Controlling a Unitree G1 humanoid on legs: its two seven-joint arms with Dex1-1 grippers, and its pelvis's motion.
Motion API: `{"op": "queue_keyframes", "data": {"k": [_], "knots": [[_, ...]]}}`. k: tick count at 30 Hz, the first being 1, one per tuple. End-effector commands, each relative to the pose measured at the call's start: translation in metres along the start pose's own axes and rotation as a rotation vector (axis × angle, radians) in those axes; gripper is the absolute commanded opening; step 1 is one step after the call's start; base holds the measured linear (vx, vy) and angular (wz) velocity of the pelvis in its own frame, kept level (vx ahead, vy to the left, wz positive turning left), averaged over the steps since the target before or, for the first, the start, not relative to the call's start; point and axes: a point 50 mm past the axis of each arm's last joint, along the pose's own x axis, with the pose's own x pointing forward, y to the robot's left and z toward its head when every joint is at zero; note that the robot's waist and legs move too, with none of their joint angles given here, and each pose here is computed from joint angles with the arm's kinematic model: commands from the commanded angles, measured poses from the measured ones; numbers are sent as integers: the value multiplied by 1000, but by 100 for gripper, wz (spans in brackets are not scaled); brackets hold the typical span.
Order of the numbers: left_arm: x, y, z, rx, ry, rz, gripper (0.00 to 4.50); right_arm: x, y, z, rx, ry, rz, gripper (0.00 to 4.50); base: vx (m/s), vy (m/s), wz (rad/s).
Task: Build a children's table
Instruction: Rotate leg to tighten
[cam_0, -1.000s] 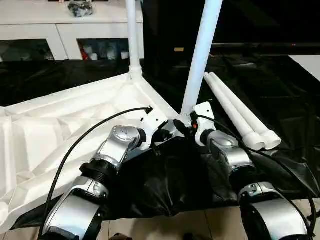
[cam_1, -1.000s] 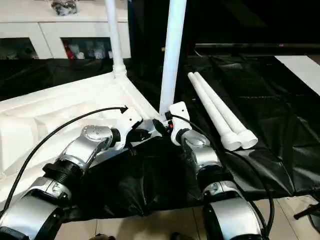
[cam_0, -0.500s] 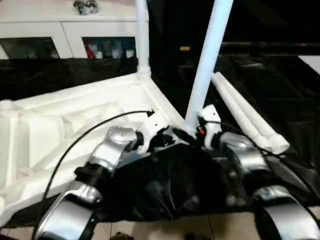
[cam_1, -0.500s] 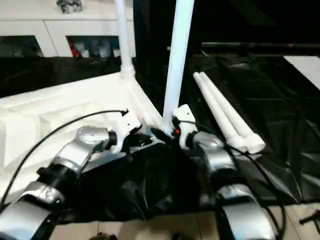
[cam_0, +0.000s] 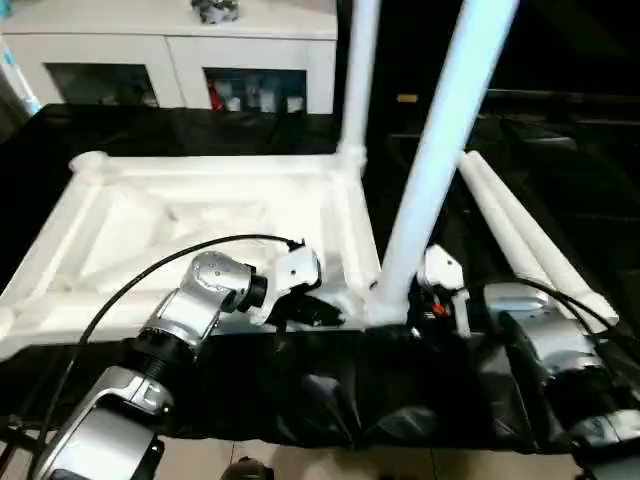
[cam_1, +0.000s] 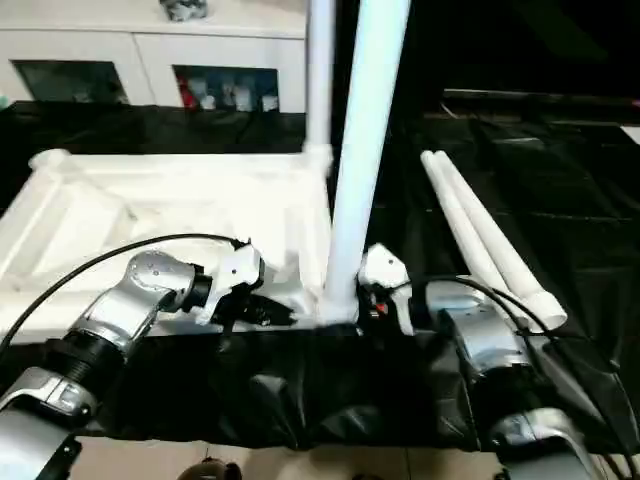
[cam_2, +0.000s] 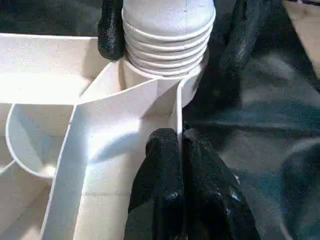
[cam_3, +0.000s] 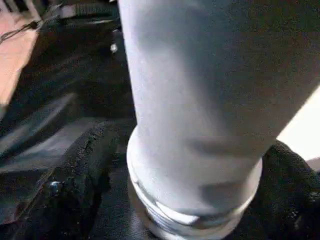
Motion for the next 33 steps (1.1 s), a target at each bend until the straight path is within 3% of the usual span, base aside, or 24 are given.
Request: {"op": "queue_keyframes", "data": {"k": [1,10,17,22,25,28,32,33], "knots": [[1,0,13,69,-13,-38,0,7,9,-4,19,24,83,364,0,0,0],[-2,1,11,63,-11,-48,0,11,16,-3,42,6,106,283,0,0,0],[3,3,14,25,-54,1,0,18,19,-7,96,-41,72,275,0,0,0],[21,17,23,-48,-108,209,0,39,-12,-9,211,-90,-327,275,0,0,0],[30,21,29,-74,-120,277,0,49,-23,-11,294,-98,-481,274,0,0,0],[42,26,36,-94,-128,357,0,64,-30,-11,367,-99,-617,274,0,0,0],[50,27,39,-87,-122,397,0,79,-31,-4,366,-118,-660,274,0,0,0],[50,27,39,-86,-122,397,0,80,-31,-3,366,-120,-659,330,0,0,0]]}}
